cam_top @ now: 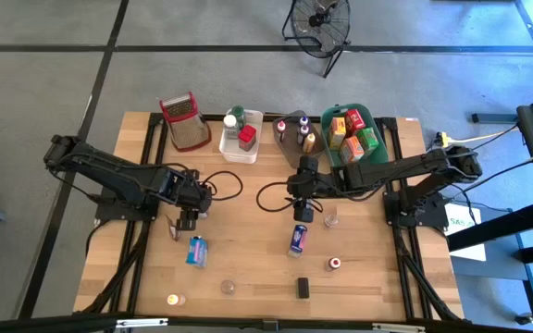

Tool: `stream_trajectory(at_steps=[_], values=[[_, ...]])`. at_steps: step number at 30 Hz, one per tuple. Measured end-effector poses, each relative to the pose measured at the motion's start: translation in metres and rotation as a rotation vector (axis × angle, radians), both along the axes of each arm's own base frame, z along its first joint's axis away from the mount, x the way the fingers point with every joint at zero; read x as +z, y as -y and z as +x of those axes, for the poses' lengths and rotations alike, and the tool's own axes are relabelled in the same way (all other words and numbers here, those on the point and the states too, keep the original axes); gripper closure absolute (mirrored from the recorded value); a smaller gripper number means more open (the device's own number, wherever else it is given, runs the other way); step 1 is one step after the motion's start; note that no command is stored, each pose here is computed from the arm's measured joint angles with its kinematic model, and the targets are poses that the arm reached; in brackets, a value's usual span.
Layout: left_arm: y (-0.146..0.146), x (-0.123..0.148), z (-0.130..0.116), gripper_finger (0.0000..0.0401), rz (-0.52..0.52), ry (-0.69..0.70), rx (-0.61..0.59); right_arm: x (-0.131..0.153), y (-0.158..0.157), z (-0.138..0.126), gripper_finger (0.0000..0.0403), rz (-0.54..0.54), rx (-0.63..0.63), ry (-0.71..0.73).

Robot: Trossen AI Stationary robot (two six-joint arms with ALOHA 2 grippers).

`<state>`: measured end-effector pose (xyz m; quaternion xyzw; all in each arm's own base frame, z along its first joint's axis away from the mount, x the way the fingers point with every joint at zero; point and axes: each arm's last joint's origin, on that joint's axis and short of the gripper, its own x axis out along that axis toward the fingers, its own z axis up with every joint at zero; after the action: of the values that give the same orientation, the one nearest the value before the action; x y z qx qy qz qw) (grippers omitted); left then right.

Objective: Pick & Place Kitchen Items
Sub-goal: Put the green food coloring bottle into the black bin

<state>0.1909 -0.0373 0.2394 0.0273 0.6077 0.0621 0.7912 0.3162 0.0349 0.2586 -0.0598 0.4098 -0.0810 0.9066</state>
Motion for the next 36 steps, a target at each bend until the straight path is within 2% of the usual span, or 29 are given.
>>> stream_trajectory(at_steps=[8,36], values=[[0.0014,-0.0002,-0.0003,0.0169,-0.045,-0.011,-0.012,0.0,0.0,0.0,0.0153,0.0,0.0,0.0],[0.0016,0.0008,0.0033,0.0168,-0.037,0.033,0.006,0.0,-0.0005,-0.0001,0.0153,0.003,0.0,0.0]])
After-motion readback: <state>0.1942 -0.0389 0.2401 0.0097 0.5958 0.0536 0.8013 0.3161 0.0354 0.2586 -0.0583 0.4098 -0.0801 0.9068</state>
